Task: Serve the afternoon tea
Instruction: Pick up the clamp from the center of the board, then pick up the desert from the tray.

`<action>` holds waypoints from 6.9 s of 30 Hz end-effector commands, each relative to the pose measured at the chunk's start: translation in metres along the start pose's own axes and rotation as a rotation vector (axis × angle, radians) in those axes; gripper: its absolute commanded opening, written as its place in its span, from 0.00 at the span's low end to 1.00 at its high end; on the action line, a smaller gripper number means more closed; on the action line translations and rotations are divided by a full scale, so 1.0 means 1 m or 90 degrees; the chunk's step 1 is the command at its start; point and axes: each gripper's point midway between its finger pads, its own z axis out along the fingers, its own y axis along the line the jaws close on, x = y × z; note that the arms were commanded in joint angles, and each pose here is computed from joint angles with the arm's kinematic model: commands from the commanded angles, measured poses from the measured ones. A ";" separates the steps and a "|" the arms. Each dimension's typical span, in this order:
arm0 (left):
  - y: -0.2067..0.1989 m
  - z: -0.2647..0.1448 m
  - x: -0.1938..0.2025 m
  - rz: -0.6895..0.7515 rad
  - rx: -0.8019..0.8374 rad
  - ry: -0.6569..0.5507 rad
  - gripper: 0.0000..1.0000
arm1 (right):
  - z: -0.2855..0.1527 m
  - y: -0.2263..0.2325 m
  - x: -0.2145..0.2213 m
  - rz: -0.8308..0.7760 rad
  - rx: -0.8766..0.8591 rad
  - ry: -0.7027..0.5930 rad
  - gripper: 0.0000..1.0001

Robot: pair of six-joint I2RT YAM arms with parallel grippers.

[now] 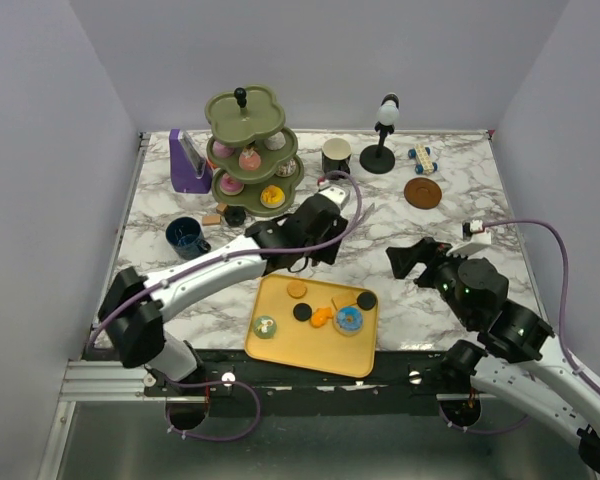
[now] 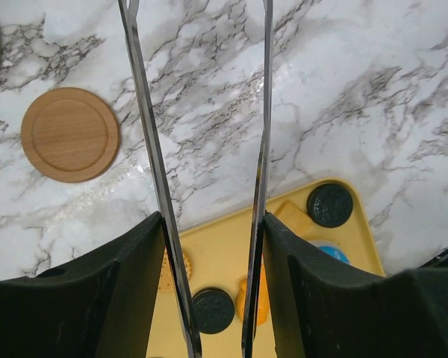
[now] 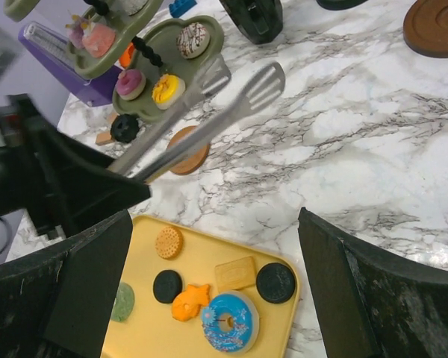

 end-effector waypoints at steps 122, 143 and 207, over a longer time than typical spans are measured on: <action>-0.093 -0.278 -0.029 0.089 0.755 -0.452 0.96 | -0.107 0.230 -0.037 -0.035 -0.919 -0.034 0.00; -0.092 -0.253 -0.020 0.066 0.733 -0.400 0.79 | -0.097 0.227 -0.043 -0.031 -0.876 -0.062 0.00; 0.049 -0.157 0.086 -0.059 0.124 -0.163 0.64 | 0.024 0.008 0.026 -0.034 0.003 0.052 0.85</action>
